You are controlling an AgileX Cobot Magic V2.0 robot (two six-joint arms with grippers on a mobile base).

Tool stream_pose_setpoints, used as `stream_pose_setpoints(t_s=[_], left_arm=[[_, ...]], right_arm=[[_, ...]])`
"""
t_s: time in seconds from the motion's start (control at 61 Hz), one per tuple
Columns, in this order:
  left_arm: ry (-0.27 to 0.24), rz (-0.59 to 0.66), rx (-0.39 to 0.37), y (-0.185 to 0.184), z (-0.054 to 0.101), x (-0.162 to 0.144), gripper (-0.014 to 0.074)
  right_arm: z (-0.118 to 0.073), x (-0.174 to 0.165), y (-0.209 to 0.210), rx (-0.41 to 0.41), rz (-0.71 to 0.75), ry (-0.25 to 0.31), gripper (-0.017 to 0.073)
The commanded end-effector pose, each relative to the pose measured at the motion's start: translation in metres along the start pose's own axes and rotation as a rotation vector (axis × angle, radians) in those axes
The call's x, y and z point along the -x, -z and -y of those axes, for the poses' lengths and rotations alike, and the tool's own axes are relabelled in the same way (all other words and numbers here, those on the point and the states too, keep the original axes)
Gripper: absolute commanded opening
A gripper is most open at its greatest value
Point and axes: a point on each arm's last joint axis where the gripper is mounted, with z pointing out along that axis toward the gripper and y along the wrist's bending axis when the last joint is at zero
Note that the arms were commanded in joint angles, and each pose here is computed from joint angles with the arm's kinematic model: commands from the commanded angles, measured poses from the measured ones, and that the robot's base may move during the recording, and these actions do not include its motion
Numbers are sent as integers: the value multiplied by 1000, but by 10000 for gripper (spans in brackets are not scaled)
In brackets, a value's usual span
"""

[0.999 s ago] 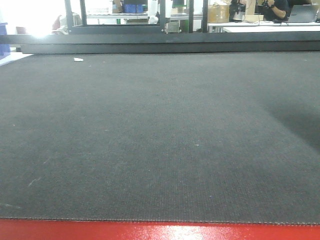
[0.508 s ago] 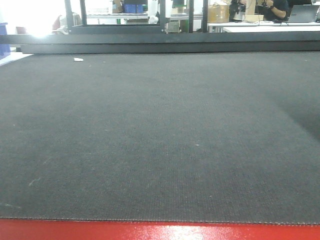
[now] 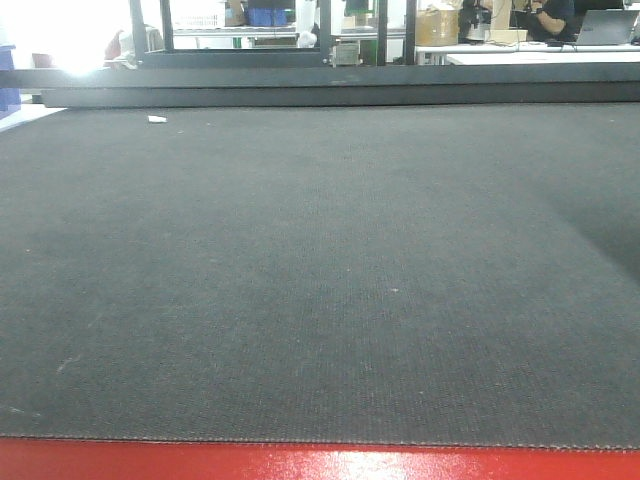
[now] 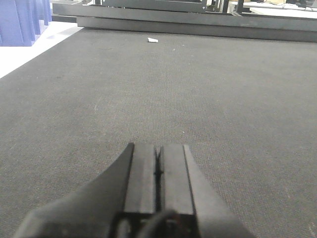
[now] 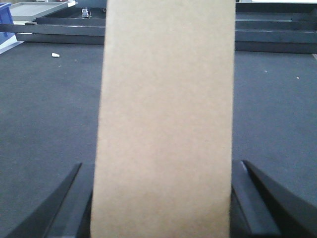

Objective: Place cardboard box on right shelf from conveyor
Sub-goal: 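Raise the held box clear of the conveyor with the right gripper, then drive the base to the steel shelf holding the box in the right gripper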

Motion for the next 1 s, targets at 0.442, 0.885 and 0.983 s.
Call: stream_pose_setpoints(t_s=[0.442, 0.885, 0.983], left_arm=[[5, 94, 0, 1, 0, 6, -116], [5, 94, 0, 1, 0, 6, -116], [5, 94, 2, 1, 0, 6, -116]], right_arm=[[-2, 16, 2, 7, 110, 22, 216], [-2, 16, 2, 7, 110, 22, 216], [-2, 16, 2, 7, 110, 22, 216]])
